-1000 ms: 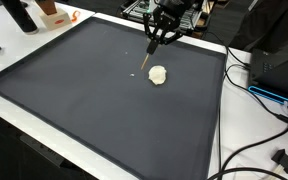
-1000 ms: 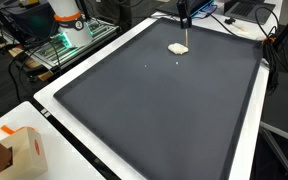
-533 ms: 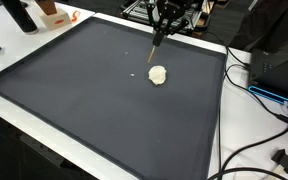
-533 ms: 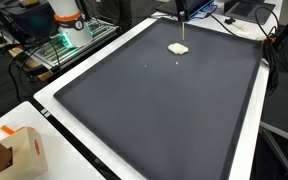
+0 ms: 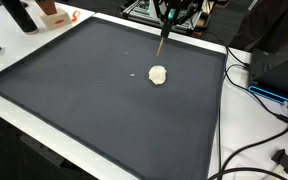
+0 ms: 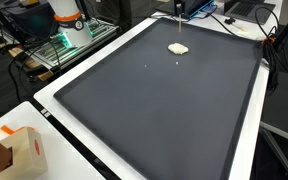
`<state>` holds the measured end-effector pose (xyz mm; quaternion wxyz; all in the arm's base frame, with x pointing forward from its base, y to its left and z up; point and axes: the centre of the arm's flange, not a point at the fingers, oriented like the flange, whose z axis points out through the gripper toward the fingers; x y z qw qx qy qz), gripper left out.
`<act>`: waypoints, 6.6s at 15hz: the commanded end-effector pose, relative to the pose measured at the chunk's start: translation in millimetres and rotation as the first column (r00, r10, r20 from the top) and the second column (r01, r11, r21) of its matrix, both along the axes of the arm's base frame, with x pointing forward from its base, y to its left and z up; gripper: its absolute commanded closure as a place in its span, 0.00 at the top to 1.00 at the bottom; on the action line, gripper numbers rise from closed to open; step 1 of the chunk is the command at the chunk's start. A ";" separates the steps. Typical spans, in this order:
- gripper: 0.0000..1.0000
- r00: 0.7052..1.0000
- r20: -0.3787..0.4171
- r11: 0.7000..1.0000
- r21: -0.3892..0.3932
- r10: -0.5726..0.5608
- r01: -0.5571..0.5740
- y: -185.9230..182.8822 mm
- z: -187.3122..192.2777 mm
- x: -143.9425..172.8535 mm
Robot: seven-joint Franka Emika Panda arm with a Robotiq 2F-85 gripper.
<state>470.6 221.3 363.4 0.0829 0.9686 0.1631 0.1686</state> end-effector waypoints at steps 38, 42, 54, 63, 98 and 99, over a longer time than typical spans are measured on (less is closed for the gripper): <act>0.03 0.986 -0.127 0.985 0.150 0.106 -0.086 -16.5 -74.1 25.9; 0.03 0.986 -0.126 0.985 0.149 0.110 -0.090 -16.8 -77.0 28.8; 0.03 0.983 -0.147 0.987 0.139 0.107 -0.086 -19.2 -86.1 32.4; 0.03 0.979 -0.166 0.985 0.142 0.118 -0.095 -15.1 -100.9 37.7; 0.03 0.980 -0.131 0.987 0.071 0.152 -0.144 7.3 -28.1 14.8; 0.03 0.980 -0.131 0.988 0.065 0.151 -0.143 8.8 -24.2 12.7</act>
